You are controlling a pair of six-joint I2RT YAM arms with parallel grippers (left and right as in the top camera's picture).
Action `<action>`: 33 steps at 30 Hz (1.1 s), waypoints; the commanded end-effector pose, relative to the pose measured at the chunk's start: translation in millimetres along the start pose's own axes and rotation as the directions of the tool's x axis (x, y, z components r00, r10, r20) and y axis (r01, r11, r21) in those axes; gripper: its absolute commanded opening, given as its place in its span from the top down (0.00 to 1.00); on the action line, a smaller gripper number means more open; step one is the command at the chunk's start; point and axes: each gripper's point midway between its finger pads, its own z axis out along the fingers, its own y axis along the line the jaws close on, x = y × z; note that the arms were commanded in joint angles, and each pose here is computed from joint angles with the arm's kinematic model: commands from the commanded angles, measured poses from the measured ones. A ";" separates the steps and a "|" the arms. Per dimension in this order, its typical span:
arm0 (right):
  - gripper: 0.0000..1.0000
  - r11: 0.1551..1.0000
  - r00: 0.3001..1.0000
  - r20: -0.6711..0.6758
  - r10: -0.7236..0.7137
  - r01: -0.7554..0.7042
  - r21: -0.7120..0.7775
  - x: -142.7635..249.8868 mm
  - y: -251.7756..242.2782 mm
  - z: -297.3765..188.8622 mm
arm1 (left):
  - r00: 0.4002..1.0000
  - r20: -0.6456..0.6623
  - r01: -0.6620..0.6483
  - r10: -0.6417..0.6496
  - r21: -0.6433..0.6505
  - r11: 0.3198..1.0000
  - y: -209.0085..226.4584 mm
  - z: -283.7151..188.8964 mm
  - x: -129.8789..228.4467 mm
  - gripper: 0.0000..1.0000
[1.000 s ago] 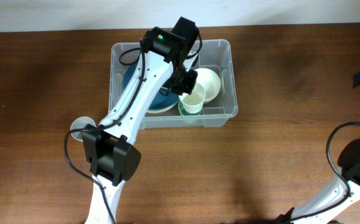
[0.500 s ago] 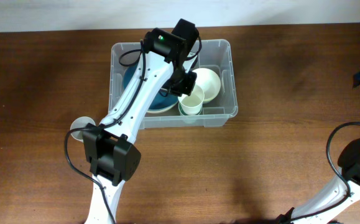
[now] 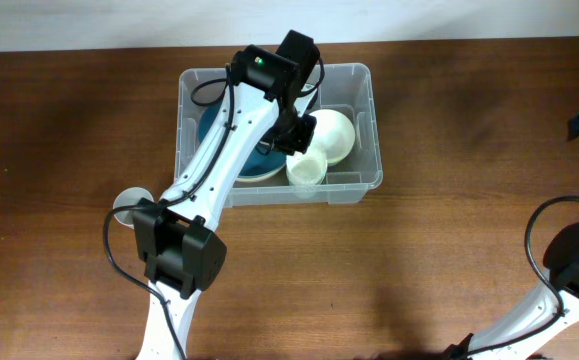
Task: Pack container
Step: 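Lower the cream cup into the green cup and release, then move the left gripper to the white cup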
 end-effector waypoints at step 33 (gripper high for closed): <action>0.01 1.000 1.000 0.020 -0.004 0.004 0.008 -0.4 -4.0 -6.3 | 0.707 0.329 0.697 -0.626 -0.175 0.695 270.2 -151.3 61.3 0.00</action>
